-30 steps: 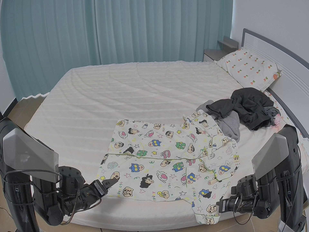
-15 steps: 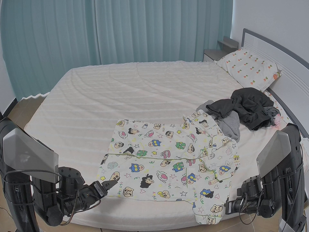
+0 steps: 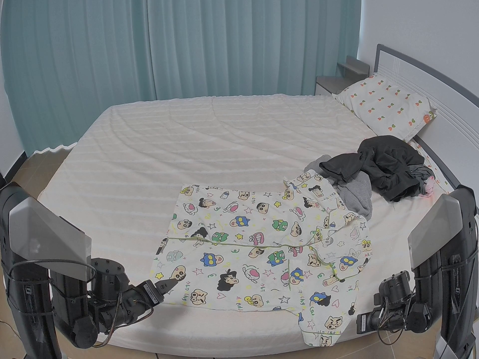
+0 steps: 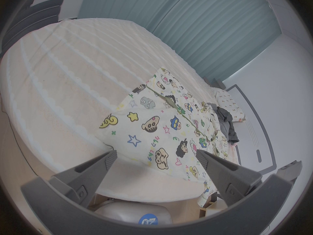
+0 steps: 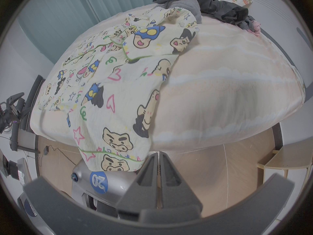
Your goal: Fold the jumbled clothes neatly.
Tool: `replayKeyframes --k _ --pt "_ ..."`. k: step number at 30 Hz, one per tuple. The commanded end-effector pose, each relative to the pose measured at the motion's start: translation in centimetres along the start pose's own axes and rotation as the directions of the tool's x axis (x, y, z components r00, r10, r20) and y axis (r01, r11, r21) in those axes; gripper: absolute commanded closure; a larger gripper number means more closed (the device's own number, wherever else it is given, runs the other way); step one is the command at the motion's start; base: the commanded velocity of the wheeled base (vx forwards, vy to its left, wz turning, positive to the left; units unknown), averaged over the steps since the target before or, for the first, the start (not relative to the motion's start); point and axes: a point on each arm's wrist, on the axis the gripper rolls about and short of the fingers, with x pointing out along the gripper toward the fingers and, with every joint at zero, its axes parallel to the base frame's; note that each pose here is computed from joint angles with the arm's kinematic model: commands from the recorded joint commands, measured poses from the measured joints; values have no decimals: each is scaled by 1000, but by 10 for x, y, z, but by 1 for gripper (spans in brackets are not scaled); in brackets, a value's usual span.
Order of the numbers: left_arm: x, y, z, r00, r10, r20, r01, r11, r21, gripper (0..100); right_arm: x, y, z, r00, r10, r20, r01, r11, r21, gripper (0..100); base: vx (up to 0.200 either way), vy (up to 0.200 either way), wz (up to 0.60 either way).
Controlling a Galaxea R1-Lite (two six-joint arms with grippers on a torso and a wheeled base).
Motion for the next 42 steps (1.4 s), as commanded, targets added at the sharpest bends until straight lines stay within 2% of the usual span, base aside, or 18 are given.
replayKeyframes --k 1,2,5,7,10,12,15,20,28,33,37,42 --pt "9 -10 20 993 -69 95 70 998 -10 0 -17 10 7 997 39 63 -39 999 9 100 0 0 0" --pt "12 -12 23 991 -83 109 82 997 8 0 -21 14 9 995 54 84 -55 998 13 0 0 0 0" --pt "22 -14 37 982 -102 159 88 992 89 0 -32 23 17 983 91 160 -98 994 38 0 0 0 0" --pt "29 -16 48 973 -117 200 96 989 112 0 -42 34 20 971 121 206 -138 988 70 0 0 0 0" --pt "35 -14 55 977 -118 175 99 988 118 0 -58 46 24 946 145 288 -195 969 152 0 0 0 0" --pt "41 -8 62 988 -96 121 83 991 109 0 -70 50 28 927 173 332 -245 951 189 0 0 0 0" --pt "52 -2 70 998 -52 42 49 996 78 0 -75 48 29 925 165 343 -247 946 210 0 0 0 0" --pt "63 2 73 998 15 -67 -11 999 53 0 -78 47 30 921 164 352 -251 943 219 0 0 0 0" --pt "97 0 78 999 23 -49 -19 998 64 0 -77 49 29 923 169 346 -253 944 213 0 0 0 0" --pt "108 -3 76 996 59 -62 -54 995 81 0 -77 50 29 923 172 345 -254 944 209 0 0 0 0" --pt "116 -13 60 992 110 -60 -99 981 167 0 -77 50 28 923 172 344 -254 945 208 0 0 0 0" --pt "117 -37 34 992 90 -91 -66 970 234 0 -77 50 28 923 172 344 -254 944 211 0 0 0 0"
